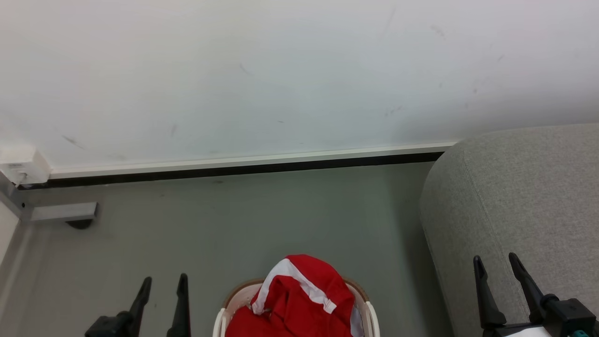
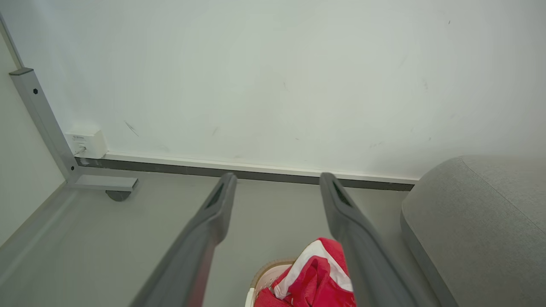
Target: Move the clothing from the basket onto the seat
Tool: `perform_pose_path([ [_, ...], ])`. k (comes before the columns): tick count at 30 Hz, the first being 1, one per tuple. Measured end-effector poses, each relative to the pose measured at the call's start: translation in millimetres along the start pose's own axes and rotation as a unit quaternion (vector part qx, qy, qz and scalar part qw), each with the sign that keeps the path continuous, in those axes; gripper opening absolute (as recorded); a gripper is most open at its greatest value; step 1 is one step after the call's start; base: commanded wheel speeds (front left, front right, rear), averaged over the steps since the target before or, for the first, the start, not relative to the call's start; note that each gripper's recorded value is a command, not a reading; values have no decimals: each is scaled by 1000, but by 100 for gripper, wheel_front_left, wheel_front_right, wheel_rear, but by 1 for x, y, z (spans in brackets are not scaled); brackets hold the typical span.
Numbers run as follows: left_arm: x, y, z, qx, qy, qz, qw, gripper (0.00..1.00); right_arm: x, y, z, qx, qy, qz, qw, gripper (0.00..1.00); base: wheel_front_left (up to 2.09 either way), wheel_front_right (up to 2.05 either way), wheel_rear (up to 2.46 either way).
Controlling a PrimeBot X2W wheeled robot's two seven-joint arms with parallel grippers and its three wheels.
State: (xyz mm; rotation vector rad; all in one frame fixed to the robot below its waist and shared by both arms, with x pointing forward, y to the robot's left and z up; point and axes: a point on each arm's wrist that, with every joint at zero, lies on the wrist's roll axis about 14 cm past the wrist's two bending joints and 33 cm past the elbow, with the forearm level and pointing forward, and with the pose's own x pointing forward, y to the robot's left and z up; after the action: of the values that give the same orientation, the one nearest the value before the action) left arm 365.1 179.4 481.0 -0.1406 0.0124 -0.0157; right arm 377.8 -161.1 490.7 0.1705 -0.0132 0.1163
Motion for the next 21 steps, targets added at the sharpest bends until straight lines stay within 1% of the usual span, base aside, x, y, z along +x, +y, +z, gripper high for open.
perform_pose_path([
  [11,5,-5,-4,33,0,-16,999,100,1,0,-2,-11,-2,2,1000,100,0,0,0],
  [16,17,-23,-10,56,6,-49,997,100,12,-3,6,-24,-16,2,1000,100,0,0,0],
  [21,38,-42,-19,60,14,-82,995,100,23,-12,10,-26,-25,-8,999,100,0,0,0],
])
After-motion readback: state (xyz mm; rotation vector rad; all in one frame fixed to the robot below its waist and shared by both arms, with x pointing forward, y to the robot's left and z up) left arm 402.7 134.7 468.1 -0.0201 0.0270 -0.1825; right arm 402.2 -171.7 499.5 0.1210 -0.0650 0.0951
